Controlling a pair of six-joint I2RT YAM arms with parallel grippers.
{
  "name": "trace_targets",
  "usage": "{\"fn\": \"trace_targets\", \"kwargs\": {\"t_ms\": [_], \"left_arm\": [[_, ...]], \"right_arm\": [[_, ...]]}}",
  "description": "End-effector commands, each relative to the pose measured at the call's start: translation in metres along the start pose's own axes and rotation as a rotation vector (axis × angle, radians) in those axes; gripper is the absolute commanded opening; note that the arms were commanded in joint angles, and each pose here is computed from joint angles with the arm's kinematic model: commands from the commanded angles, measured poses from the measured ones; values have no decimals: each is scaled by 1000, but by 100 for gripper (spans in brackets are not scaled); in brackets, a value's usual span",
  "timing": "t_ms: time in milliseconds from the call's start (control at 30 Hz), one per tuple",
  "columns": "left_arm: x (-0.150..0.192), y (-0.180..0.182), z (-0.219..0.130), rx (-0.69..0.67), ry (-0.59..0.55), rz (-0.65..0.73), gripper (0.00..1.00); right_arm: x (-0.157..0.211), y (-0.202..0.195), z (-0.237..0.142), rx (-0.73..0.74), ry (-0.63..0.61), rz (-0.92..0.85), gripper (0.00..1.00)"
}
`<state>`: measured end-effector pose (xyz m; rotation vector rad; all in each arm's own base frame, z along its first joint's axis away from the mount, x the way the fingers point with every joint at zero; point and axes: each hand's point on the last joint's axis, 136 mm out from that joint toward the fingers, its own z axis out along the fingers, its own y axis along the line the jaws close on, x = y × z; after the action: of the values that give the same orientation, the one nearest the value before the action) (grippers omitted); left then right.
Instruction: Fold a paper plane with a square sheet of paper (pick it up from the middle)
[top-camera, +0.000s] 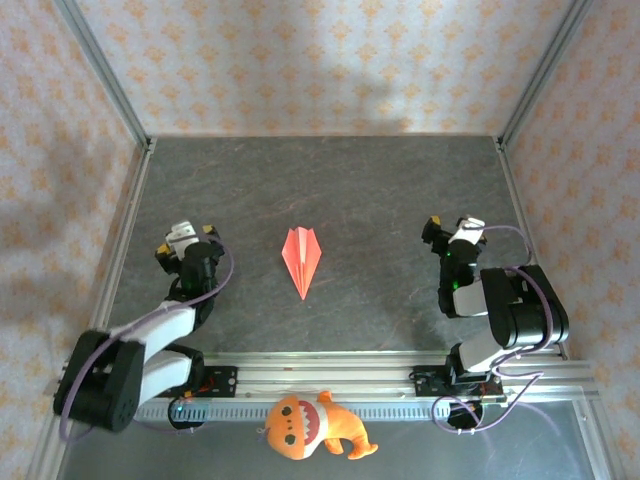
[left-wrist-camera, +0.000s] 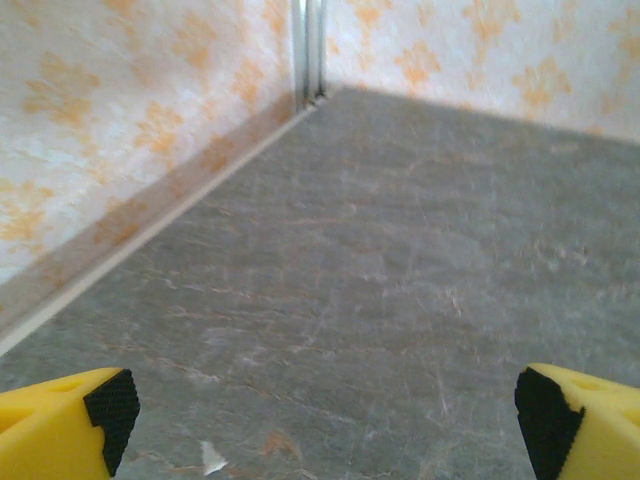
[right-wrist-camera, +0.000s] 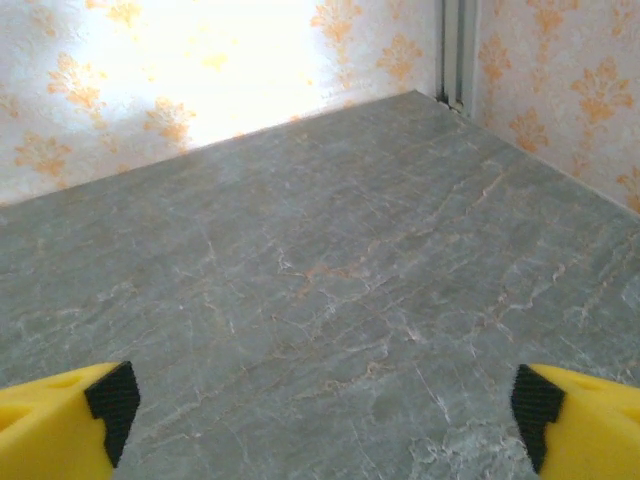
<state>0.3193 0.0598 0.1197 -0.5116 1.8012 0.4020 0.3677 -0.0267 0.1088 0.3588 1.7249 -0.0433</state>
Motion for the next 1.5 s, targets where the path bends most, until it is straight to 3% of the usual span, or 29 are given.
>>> {"fn": "trace_targets", "kwargs": {"t_ms": [0,100,167,300,367,433,1467], "left_arm": [[-21,-32,19,108,-60,32,99],[-34,-41,28,144,-136,40,99],[-25,-39,42,159,-104,13,99],[-18,-38,29,243,-146,-7,99],[-26,-30,20,238,-229,-43,99],[-20,-30,30,211,-163,-31,99],[-19,-32,29,210,-165,-16,99]], "right_arm": [[-18,0,0,4,-72,19,100],[-19,-1,0,8,-74,23,100],[-18,0,0,8,-67,21,100],[-18,0,0,7,-68,18,100],[-18,0,0,7,-67,18,100],[-18,0,0,7,-68,18,100],[-17,0,0,7,-64,16,100]]}}
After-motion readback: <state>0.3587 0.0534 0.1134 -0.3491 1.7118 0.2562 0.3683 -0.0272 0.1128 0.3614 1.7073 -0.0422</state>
